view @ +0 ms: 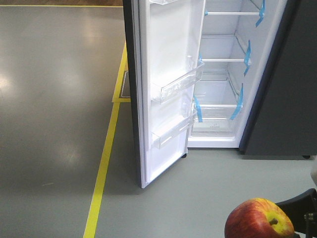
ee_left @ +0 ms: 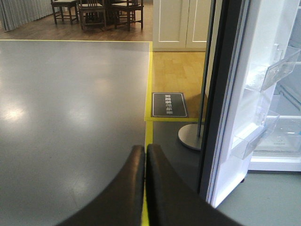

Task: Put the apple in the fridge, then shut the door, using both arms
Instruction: 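Drive closer to the refrigerator door bins, apple held in right gripper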

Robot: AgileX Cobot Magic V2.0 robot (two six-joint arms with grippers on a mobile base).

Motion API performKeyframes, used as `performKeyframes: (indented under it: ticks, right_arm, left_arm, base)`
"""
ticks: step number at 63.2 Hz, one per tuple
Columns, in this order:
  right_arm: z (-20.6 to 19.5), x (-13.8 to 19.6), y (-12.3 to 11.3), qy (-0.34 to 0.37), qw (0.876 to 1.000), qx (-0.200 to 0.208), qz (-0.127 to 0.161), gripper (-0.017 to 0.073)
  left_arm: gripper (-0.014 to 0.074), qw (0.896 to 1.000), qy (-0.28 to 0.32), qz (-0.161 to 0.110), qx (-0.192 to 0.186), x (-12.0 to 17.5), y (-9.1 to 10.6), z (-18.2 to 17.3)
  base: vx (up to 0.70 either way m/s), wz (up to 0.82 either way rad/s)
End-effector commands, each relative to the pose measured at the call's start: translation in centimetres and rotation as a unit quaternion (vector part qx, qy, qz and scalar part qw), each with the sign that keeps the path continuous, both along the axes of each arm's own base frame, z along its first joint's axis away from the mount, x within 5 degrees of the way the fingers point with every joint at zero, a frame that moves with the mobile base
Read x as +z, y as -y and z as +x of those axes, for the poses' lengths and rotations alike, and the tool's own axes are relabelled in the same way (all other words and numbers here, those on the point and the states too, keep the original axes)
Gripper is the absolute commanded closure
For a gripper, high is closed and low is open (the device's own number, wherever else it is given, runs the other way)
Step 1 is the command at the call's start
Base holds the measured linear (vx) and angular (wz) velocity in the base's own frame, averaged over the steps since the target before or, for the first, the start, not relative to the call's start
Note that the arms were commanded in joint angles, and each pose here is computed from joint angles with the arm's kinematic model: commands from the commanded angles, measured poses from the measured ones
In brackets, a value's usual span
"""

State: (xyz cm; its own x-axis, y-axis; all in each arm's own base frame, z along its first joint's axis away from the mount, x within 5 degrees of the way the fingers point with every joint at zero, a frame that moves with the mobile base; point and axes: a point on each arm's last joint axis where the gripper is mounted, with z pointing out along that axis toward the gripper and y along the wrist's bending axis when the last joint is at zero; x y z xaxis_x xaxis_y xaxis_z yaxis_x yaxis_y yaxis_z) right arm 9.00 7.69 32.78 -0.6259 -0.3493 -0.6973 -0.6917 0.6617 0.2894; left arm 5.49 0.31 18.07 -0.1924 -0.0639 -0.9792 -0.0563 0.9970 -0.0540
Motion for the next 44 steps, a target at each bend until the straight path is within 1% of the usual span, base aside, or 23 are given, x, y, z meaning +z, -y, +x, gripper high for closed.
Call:
performKeyframes:
  ticks: [1,44]
  right_arm:
    - [0.16,1.25,-0.26,0.023,0.999,-0.007,0.032,0.0183]
    - [0.16,1.25,-0.26,0.023,0.999,-0.007,0.032,0.0183]
  left_arm:
    - [0.0600,0.999,0.036,-0.001,-0.002,0.05,0.04,0.07]
    - [0.0600,0.999,0.036,-0.001,-0.002,0.05,0.04,0.07]
  base:
    - [0.13,-0.01]
    - [0.15,0.00]
